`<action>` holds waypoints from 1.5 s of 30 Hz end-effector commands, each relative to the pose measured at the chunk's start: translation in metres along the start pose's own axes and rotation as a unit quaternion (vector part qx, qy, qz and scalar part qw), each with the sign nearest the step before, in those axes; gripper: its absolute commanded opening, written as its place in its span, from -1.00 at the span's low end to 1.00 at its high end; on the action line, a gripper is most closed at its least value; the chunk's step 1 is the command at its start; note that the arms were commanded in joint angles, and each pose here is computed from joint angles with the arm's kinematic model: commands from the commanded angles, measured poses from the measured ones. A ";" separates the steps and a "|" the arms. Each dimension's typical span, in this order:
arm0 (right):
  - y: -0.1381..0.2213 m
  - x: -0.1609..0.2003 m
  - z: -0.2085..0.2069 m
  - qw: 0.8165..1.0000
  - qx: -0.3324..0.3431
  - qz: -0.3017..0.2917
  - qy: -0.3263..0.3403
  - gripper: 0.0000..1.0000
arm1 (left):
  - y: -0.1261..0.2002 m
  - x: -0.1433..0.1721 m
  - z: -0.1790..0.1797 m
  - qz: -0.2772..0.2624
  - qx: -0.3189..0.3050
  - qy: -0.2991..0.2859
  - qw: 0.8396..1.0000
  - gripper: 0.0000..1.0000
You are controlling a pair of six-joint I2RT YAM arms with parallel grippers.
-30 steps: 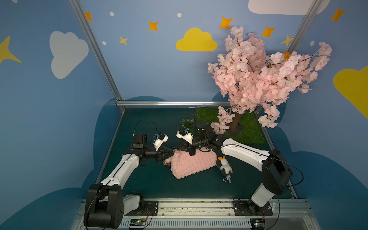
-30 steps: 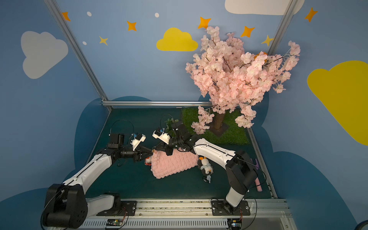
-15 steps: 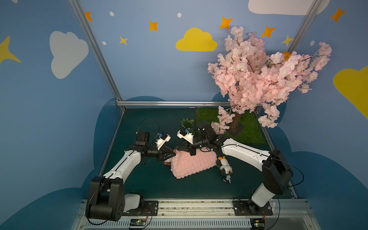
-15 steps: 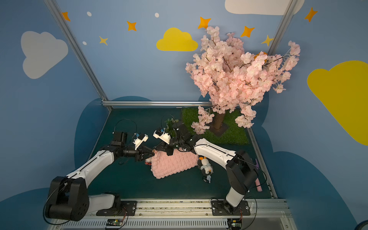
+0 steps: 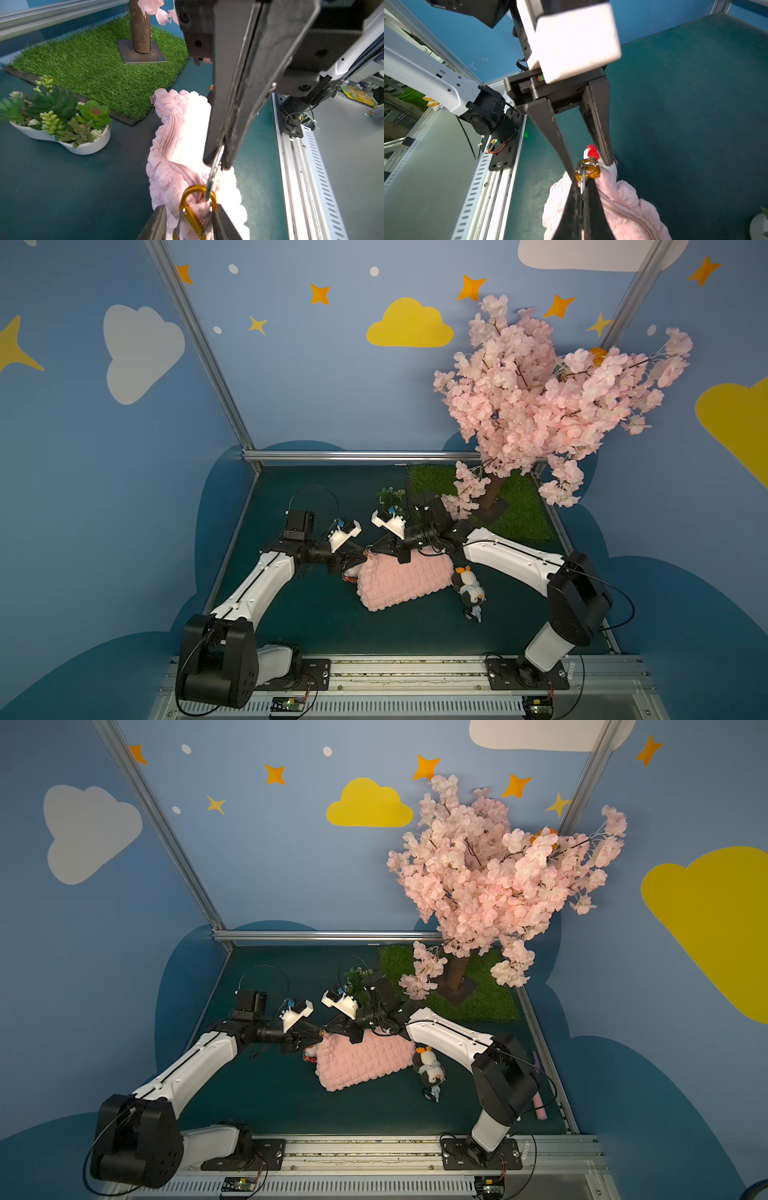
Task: Remove the decoration from the bag
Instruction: Remove the decoration item from the bag.
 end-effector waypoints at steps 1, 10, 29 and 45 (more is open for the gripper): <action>0.008 -0.011 0.006 1.000 -0.013 -0.010 0.013 -1.00 | 0.001 -0.002 -0.002 0.020 0.010 -0.023 0.999 -0.23; 0.009 -0.014 0.006 1.000 -0.012 -0.010 0.012 -1.00 | -0.006 0.001 -0.003 0.032 0.024 -0.034 0.999 -0.25; 0.012 -0.020 -0.002 1.000 0.000 -0.013 0.007 -1.00 | -0.019 -0.008 -0.002 0.032 0.052 -0.054 0.997 -0.45; 0.011 -0.012 -0.005 1.000 0.016 -0.004 0.002 -1.00 | -0.022 -0.005 0.004 0.039 0.028 -0.051 0.998 -0.78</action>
Point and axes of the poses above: each gripper's point midway between its finger pads, its own y axis back along the fingers, its own z axis along the line the jaws close on, x = y × z, the point moved 9 cm from there along y, back along the fingers, and after that the axes turned 12 degrees about -y, right-handed, at the moved point
